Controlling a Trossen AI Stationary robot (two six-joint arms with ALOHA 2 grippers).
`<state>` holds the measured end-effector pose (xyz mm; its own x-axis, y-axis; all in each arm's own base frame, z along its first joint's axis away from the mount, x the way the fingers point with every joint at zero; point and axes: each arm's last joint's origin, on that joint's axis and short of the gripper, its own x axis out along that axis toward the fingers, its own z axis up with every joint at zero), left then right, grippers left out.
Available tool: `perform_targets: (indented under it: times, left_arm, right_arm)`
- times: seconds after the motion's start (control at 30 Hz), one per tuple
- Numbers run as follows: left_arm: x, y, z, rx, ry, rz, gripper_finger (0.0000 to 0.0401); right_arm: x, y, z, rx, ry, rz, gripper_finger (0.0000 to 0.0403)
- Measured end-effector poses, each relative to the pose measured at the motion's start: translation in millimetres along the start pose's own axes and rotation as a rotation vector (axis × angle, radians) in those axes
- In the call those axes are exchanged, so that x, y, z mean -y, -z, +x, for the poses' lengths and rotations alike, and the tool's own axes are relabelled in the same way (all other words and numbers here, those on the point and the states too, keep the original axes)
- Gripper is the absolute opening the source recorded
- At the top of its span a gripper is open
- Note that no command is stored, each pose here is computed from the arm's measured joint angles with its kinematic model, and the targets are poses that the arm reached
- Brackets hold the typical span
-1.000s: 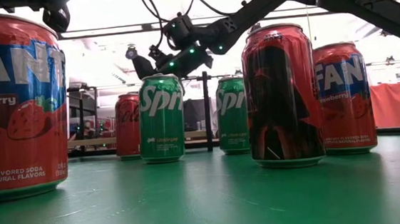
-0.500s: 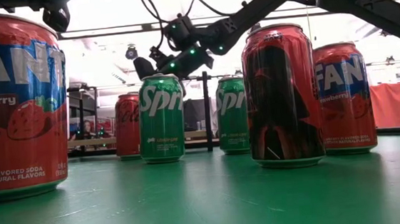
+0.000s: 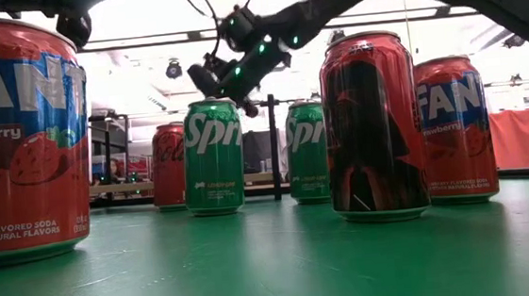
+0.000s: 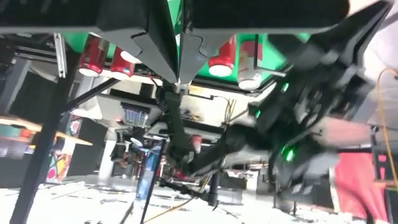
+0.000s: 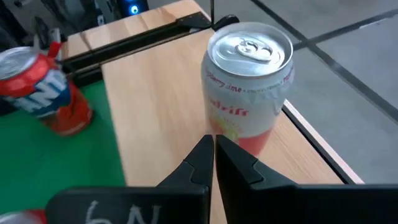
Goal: Place canned beverage on shelf
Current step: Put the pink-white soda can on the shelf
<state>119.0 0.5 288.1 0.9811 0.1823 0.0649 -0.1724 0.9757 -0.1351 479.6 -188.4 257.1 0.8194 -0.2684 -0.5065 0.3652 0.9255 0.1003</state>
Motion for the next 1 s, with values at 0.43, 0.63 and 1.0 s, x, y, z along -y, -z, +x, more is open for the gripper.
perform_targets:
  times: [0.43,0.63,1.0]
  left_arm:
    - [6,-3,25,0.006,-0.003,-0.008,0.0000]
    - [8,-16,35,-0.002,-0.023,0.082,0.0000]
    - [-9,-31,50,-0.159,-0.233,0.252,0.0000]
  right_arm:
    - [-16,-39,-86,-0.041,0.076,-0.178,0.0009]
    - [-11,-50,-106,0.008,0.097,-0.237,0.0009]
    - [9,-44,-96,0.040,0.131,-0.258,0.0009]
